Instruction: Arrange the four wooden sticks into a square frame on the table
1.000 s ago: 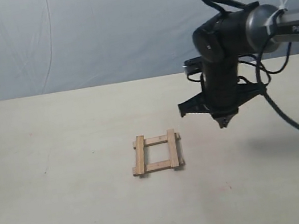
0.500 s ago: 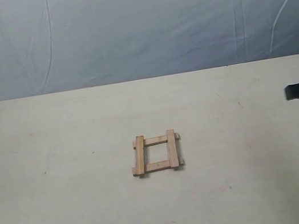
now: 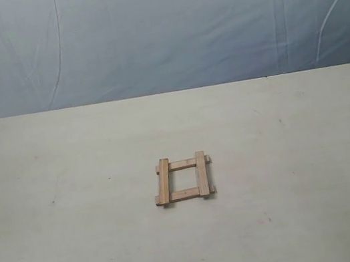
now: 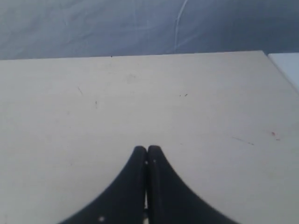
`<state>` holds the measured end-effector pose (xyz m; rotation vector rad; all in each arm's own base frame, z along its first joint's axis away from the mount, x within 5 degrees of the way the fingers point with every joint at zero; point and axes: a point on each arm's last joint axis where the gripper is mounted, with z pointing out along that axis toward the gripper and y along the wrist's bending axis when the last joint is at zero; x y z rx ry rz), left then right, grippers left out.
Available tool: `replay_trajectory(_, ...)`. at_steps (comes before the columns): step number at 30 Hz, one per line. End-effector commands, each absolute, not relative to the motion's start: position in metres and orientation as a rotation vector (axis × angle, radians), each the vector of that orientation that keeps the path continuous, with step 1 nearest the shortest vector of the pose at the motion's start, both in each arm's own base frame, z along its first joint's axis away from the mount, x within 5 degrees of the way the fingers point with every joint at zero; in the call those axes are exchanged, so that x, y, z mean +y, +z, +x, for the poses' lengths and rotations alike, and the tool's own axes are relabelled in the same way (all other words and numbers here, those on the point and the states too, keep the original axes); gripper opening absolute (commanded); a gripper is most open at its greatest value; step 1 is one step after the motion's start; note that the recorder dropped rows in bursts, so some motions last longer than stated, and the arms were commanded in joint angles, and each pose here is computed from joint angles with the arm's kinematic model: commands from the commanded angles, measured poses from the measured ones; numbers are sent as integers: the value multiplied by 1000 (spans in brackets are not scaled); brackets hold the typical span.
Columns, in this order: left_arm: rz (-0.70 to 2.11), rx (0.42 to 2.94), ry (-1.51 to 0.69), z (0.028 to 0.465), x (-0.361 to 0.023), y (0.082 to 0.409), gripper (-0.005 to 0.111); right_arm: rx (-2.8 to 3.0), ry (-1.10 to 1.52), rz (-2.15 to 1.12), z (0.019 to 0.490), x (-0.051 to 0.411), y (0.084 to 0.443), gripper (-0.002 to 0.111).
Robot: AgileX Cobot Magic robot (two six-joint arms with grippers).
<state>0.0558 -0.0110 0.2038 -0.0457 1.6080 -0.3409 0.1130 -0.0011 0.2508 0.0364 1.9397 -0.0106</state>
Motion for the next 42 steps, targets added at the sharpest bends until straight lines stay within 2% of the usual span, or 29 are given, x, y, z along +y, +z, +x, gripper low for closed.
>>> replay_trajectory(1, -27, 1606, -313, 55, -10, 203, 0, 1894, -51, 50, 87, -5, 245, -1)
replay_trajectory(7, -27, 1606, -313, 55, -10, 203, 0, 1837, -73, 133, 57, -10, 211, -1)
replay_trajectory(10, -27, 1606, -313, 55, -10, 203, 0, 1759, 27, 213, 51, -8, 202, -1)
replay_trajectory(15, -27, 1611, -312, 55, -10, 202, 0, 1845, 21, 224, 52, -8, 179, -1)
replay_trajectory(22, -58, 1628, -214, 56, -6, 200, 0, 1846, 24, 226, 52, -8, 179, -1)
replay_trajectory(27, -142, 1729, -99, 55, 1, 190, 0, 1829, -38, 134, 53, -7, 182, -1)
replay_trajectory(42, -72, 1819, -63, 54, 0, 183, 0, 1786, -86, 29, 54, -5, 186, -1)
